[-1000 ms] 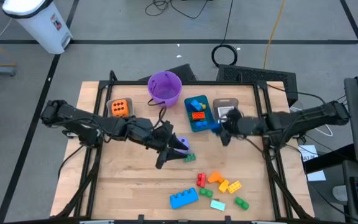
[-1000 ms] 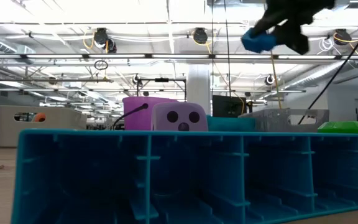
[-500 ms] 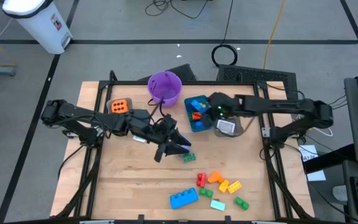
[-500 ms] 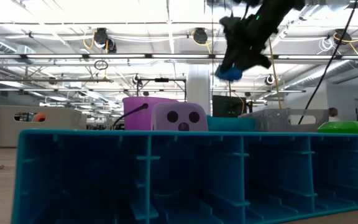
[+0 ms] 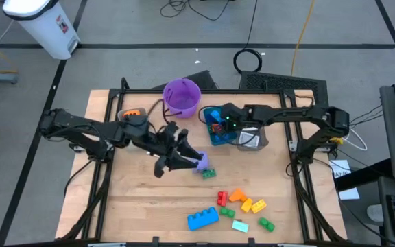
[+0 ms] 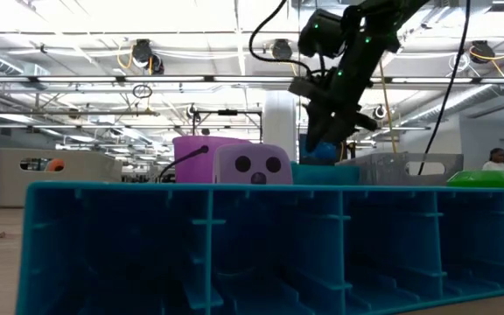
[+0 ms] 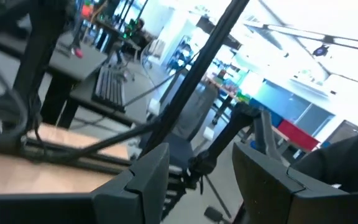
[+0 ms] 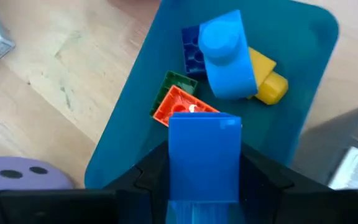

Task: Pick & Place Toys
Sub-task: Put the dark blue game piece into the blue bin, then put the purple die into the gray bin

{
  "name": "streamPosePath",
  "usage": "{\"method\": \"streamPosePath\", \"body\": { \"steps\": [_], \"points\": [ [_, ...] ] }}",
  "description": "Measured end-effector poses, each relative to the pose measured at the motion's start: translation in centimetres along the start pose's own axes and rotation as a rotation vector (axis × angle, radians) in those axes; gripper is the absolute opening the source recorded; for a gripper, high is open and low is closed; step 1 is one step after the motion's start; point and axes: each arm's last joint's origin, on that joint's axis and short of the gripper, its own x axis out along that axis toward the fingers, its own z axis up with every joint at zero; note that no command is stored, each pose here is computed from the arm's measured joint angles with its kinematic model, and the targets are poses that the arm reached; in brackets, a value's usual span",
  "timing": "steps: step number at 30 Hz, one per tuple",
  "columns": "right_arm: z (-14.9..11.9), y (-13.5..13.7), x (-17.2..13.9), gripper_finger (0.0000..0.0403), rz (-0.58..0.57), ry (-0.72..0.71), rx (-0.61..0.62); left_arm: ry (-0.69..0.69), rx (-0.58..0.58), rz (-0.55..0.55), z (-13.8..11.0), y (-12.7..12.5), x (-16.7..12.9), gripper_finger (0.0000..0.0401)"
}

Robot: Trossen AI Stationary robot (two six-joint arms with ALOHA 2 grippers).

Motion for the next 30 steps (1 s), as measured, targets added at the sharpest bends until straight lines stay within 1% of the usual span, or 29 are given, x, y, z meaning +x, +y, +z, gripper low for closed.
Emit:
{"method": "streamPosePath", "body": {
  "steps": [4, 6, 13, 17, 20, 25, 28, 30],
  "points": [
    [-0.2, -0.2, 0.6, 0.0135, -0.033, 0.026, 0.003, -0.021, 0.026, -0.011, 0.6, -0.5, -0.7, 0.0186],
    [-0.3, -0.3, 0.8, 0.0144, -0.053, 0.023, -0.002, -0.023, 0.030, -0.012, 0.7, -0.6, -0.8, 0.0186],
    [-0.1, -0.6, 0.9, 0.0204, -0.064, 0.029, -0.030, -0.017, 0.023, -0.009, 0.6, -0.6, -0.8, 0.0186],
    [0.4, -1.0, 0.2, 0.0230, -0.052, 0.003, -0.014, -0.017, 0.023, -0.009, 0.6, -0.6, -0.8, 0.0186],
    [0.8, -0.9, -0.8, 0.0242, -0.011, -0.041, 0.005, -0.014, 0.021, -0.007, 0.6, -0.6, -0.8, 0.0186],
    [1.9, -0.1, -3.3, 0.0246, 0.192, -0.117, 0.021, 0.014, 0.006, 0.009, 0.3, -0.5, -0.8, 0.0186],
    [2.1, 0.4, -4.7, 0.0243, 0.296, -0.143, 0.031, 0.034, -0.009, 0.050, -0.1, -0.5, -0.8, 0.0186],
    [1.8, 0.8, -5.7, 0.0241, 0.330, -0.156, 0.026, 0.062, -0.009, 0.095, -0.7, -0.5, -0.7, 0.0186]
  ]
}}
